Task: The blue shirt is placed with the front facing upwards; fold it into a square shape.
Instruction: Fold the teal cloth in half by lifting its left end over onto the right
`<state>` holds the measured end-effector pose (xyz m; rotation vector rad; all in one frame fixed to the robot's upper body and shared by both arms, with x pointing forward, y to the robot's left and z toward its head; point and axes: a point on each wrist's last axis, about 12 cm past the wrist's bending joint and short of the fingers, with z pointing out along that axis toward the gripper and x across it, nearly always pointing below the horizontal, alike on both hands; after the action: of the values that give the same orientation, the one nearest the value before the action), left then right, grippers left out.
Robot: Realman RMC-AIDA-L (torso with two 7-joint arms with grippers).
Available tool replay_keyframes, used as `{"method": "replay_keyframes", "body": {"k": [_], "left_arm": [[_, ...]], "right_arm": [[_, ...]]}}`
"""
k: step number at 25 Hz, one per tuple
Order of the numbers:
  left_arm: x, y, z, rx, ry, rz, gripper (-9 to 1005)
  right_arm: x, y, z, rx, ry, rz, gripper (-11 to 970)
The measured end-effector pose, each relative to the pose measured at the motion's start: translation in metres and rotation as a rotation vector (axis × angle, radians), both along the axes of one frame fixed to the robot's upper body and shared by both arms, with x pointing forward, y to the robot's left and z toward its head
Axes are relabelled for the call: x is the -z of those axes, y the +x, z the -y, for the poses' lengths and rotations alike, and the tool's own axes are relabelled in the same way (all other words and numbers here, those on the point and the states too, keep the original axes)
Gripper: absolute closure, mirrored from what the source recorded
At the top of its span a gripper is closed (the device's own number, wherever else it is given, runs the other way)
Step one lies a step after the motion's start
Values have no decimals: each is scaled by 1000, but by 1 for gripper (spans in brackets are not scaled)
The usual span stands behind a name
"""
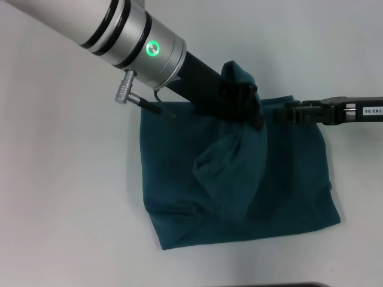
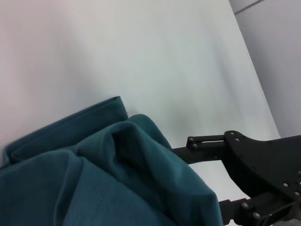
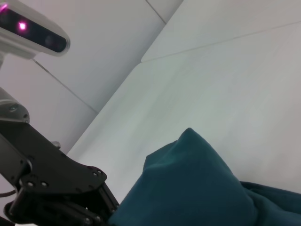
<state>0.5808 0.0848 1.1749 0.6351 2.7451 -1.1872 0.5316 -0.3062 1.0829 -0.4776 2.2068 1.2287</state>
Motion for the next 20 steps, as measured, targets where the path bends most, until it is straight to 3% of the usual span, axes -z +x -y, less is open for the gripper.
{"method": "replay_keyframes", "body": {"k": [7,15,20], "left_arm": [[-2,0,4,10,-12,3,932],[-3,-1,0,26,-141,-13,932],[1,1,-6,7,-140,-12,833]], "right_arm": [[0,1,0,7,-5,2,203],[0,1,0,9,-7,2,204],[0,1,0,7,-5,1,205]]}}
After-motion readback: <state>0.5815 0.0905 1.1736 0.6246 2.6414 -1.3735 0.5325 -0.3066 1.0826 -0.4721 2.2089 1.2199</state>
